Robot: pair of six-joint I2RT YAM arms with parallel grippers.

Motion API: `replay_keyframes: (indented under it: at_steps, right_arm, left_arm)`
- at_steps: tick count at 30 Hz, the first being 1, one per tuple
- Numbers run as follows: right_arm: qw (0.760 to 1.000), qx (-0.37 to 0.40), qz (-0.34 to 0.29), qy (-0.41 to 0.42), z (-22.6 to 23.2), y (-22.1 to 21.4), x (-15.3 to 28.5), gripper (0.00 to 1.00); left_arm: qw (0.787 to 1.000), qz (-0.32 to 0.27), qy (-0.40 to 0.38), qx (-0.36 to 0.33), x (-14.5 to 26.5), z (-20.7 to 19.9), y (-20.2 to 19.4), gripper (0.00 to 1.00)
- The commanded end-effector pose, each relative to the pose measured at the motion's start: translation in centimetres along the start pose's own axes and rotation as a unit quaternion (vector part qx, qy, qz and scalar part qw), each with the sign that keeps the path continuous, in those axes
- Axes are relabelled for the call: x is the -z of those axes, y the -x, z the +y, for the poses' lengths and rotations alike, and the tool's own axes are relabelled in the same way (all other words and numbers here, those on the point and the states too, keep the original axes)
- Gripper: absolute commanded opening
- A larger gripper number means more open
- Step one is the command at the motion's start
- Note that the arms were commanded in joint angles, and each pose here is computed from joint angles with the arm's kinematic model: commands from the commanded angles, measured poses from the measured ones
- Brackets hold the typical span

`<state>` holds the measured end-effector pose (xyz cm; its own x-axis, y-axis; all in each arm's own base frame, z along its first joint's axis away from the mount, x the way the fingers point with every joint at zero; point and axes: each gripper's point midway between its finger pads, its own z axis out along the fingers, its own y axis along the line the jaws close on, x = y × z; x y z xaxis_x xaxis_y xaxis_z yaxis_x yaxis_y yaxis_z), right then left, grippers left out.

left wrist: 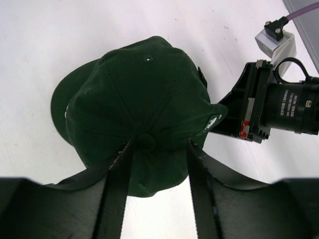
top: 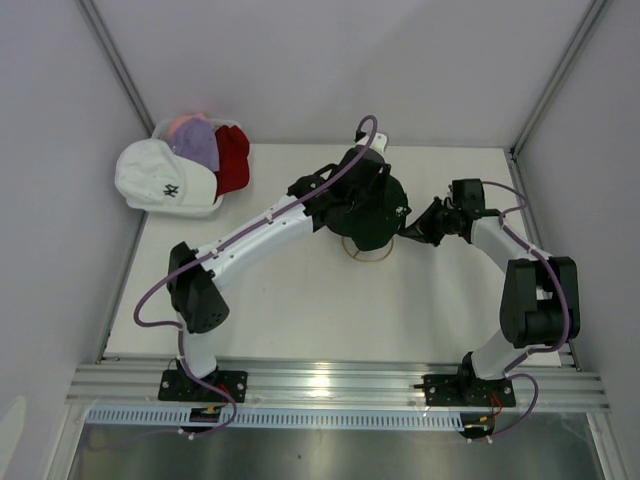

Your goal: Stack the hats

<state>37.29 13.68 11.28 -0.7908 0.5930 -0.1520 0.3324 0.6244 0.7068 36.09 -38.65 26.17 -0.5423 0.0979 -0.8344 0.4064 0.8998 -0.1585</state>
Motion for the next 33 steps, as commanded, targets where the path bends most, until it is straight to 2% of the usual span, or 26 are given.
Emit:
replay_keyframes:
  at_steps: [1, 8, 13, 19, 21, 24, 27, 33]
  right_arm:
    - [1.000, 0.007, 0.011, -0.001, -0.9, -0.8, -0.5, 0.00]
    - [0.999, 0.005, 0.035, -0.005, -1.7, -2.3, -1.7, 0.00]
    - [0.998, 0.020, 0.062, -0.004, -1.4, -4.1, -2.9, 0.00]
    - [0.997, 0.033, 0.074, -0.007, -1.2, -5.5, -3.5, 0.02]
    - [0.997, 0.042, 0.064, -0.008, -0.9, -5.1, -3.0, 0.07]
    - [0.997, 0.068, 0.021, -0.023, -0.1, -3.3, -1.3, 0.23]
    - [0.996, 0.081, -0.009, -0.032, 1.1, -1.7, 1.3, 0.45]
    - [0.990, 0.114, -0.079, -0.010, 4.6, 1.2, 6.8, 0.67]
  left_arm:
    - [0.999, -0.037, -0.011, 0.019, 0.3, -1.2, 2.8, 0.49]
    - [1.000, -0.016, -0.004, 0.015, -1.0, -1.3, 1.7, 0.45]
    - [1.000, -0.024, 0.009, 0.012, -0.7, -1.2, 2.4, 0.49]
    - [0.998, -0.015, 0.055, -0.024, -0.8, -0.2, 2.6, 0.50]
    - [0.998, -0.017, 0.054, -0.023, -0.5, -0.2, 2.7, 0.50]
    - [0.998, -0.023, 0.050, -0.024, -0.1, -0.2, 2.9, 0.51]
    - [0.998, -0.025, 0.051, -0.035, 0.0, 0.0, 3.0, 0.53]
    - [0.995, -0.032, 0.074, -0.053, 1.0, 1.1, 3.6, 0.54]
